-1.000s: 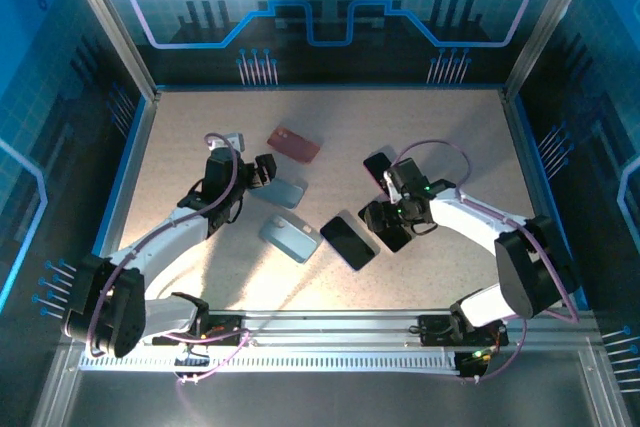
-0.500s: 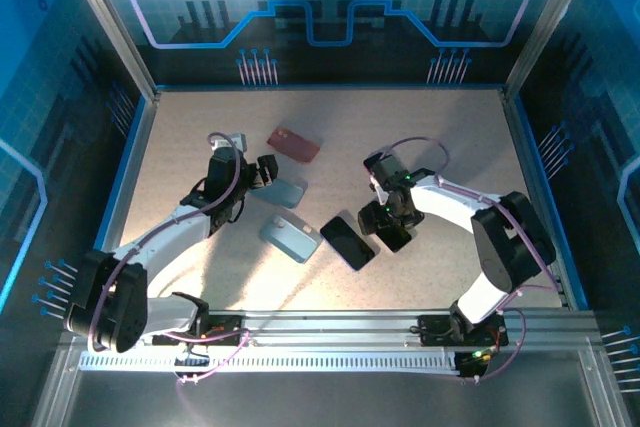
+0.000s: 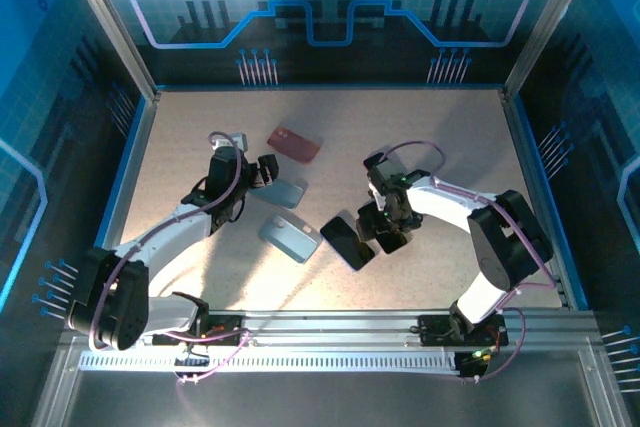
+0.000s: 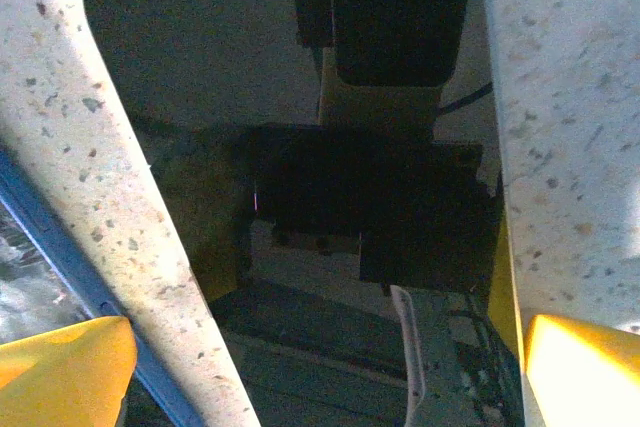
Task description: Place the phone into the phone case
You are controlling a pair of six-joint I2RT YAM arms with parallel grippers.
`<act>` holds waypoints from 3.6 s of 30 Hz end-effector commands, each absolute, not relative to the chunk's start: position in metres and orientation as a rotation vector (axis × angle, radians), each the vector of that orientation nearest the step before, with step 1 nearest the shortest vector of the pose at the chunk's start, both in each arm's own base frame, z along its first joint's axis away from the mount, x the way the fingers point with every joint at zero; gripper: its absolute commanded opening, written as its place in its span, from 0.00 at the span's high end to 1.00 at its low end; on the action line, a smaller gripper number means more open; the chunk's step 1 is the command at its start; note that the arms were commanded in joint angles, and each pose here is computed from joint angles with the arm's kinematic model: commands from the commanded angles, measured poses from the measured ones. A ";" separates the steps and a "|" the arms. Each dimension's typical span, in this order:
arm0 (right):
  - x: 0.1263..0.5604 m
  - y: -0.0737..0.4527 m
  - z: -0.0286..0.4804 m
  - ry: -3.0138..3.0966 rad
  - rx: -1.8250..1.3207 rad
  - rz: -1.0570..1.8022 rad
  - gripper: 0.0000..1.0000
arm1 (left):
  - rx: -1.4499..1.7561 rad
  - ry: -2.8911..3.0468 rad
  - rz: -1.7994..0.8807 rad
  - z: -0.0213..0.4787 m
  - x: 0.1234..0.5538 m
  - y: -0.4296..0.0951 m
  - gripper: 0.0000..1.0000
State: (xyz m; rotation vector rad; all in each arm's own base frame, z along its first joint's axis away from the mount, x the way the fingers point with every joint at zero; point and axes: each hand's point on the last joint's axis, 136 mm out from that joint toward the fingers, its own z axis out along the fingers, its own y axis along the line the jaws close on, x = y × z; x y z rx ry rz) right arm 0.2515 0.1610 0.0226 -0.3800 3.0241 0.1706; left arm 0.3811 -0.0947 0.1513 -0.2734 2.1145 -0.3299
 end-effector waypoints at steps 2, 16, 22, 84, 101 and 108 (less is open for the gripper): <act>0.230 0.167 0.025 3.086 -0.333 0.224 0.00 | -0.279 2.101 -0.358 0.160 0.386 -0.101 0.14; 0.261 0.158 0.025 2.951 -0.390 0.008 0.03 | -0.270 2.108 -0.382 0.158 0.384 -0.105 0.15; 0.264 0.163 0.018 2.949 -0.422 -0.009 0.11 | -0.273 2.120 -0.369 0.157 0.384 -0.104 0.15; 0.275 0.232 0.102 2.771 -0.645 0.407 0.40 | -0.072 2.419 -1.437 0.112 0.348 -0.310 0.41; 0.279 0.235 0.107 2.754 -0.625 0.418 0.41 | -0.036 2.462 -1.465 0.101 0.340 -0.321 0.59; 0.280 0.236 0.110 2.747 -0.624 0.422 0.41 | -0.033 2.467 -1.485 0.098 0.339 -0.323 0.66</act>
